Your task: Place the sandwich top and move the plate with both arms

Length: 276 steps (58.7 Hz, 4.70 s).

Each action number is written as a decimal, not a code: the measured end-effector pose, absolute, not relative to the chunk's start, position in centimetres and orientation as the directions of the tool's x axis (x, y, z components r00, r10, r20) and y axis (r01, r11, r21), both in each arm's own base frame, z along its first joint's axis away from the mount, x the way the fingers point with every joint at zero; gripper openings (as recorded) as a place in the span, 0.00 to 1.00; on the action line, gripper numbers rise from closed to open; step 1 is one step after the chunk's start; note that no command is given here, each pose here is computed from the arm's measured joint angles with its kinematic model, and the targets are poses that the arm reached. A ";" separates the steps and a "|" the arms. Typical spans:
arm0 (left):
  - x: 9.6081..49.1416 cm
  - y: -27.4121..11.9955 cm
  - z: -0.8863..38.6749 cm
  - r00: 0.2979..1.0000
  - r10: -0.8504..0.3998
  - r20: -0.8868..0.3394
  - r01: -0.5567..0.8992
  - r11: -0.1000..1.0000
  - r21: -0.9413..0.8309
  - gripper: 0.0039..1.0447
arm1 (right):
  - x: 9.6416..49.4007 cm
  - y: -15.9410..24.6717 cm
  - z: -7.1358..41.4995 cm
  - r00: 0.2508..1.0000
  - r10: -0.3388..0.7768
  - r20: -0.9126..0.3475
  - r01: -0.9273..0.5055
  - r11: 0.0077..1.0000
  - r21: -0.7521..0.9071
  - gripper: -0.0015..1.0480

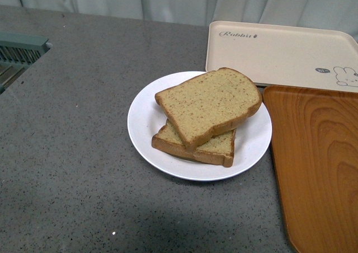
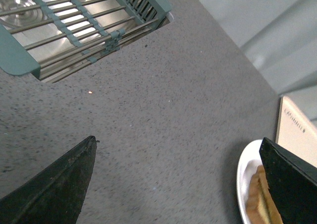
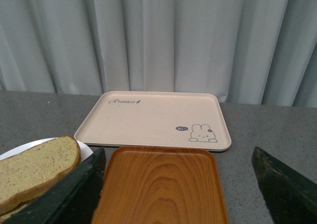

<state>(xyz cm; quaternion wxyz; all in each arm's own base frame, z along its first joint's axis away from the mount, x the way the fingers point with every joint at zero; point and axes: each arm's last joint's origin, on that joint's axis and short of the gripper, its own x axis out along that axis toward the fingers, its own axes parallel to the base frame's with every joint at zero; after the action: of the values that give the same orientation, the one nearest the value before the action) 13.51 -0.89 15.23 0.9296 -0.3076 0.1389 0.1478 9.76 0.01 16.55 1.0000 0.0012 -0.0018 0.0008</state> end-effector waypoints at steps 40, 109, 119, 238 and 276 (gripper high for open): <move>28.5 -7.3 5.8 0.847 0.049 -0.529 -0.454 0.584 -0.673 0.94 | 9.8 0.0 16.5 1.000 0.002 0.003 -0.002 1.000 0.003 0.91; 29.3 -14.8 5.7 0.848 -0.221 -0.483 -0.385 0.370 -0.845 0.69 | 9.8 0.0 16.5 1.000 0.001 0.003 -0.001 1.000 0.003 0.91; 29.2 -14.3 5.6 0.850 -0.213 -0.482 -0.389 0.365 -0.846 0.42 | 9.8 0.0 16.5 1.000 0.002 0.003 -0.002 1.000 0.003 0.91; 46.6 -24.4 12.1 0.876 -0.237 -0.419 -0.216 0.585 -0.781 0.04 | 9.8 0.0 16.5 1.000 0.002 0.004 -0.002 1.000 0.003 0.91; 44.5 -20.9 11.2 0.814 -0.072 -0.576 -0.336 0.750 -0.569 0.78 | 9.8 0.0 16.5 1.000 0.002 0.003 -0.002 1.000 0.003 0.91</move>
<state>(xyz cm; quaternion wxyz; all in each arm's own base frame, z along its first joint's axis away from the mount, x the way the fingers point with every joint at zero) 44.45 -20.90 11.15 0.8876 -0.3454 0.2955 0.0743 9.76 0.01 16.54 1.0000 0.0014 -0.0016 0.0008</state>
